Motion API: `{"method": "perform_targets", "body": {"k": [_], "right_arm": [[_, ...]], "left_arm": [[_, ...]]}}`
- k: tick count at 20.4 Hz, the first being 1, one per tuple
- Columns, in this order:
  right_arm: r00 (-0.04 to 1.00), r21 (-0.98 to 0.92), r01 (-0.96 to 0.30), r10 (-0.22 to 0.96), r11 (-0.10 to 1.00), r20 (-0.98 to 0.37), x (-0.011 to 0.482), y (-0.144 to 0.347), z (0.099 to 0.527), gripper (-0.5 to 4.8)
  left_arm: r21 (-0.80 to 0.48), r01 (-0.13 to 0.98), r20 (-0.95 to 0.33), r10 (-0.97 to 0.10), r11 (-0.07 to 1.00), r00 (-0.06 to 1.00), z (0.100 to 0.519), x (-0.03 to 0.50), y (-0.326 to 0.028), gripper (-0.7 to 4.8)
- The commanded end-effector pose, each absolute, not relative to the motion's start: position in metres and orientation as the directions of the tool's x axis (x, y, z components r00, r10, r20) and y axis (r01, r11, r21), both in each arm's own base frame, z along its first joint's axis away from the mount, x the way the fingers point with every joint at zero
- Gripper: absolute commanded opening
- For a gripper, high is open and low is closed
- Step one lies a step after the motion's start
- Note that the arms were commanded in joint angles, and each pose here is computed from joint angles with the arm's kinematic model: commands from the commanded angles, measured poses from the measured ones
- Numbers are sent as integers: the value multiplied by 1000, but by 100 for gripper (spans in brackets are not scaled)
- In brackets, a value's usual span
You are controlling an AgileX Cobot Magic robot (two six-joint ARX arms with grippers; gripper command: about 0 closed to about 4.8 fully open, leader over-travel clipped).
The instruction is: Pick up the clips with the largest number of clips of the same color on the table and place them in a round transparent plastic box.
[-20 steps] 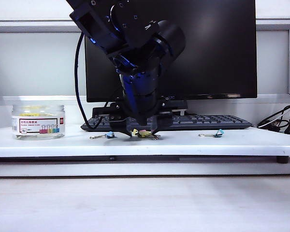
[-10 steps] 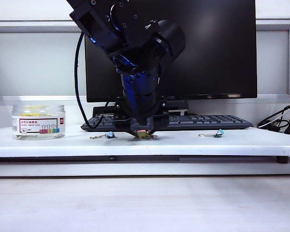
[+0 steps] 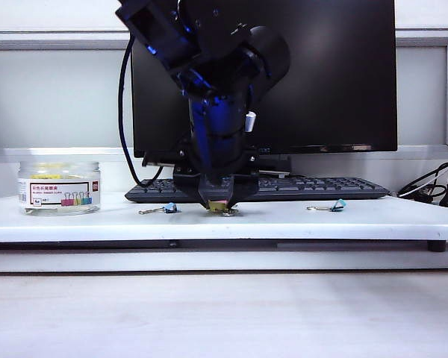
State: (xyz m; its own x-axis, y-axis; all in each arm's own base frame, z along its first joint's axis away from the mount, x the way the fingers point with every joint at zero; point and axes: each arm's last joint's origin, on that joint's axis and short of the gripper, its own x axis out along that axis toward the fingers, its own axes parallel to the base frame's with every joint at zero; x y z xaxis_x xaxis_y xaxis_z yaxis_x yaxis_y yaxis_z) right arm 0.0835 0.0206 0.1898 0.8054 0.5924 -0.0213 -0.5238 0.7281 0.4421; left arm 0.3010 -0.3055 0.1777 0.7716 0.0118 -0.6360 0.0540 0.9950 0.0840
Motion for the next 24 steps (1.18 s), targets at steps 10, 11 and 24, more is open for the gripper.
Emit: {"method": "perform_targets", "body": {"k": [10, 11, 24], "right_arm": [[806, 431, -534, 592, 727, -1, 83, 21, 193, 63], [806, 431, -534, 592, 727, -1, 83, 21, 193, 63], [804, 431, -536, 595, 725, -1, 83, 21, 193, 63]], "left_arm": [[194, 81, -594, 51, 978, 803, 210, 299, -300, 151], [206, 88, -591, 52, 974, 805, 213, 299, -299, 151], [130, 75, -593, 17, 989, 805, 231, 304, -285, 155]]}}
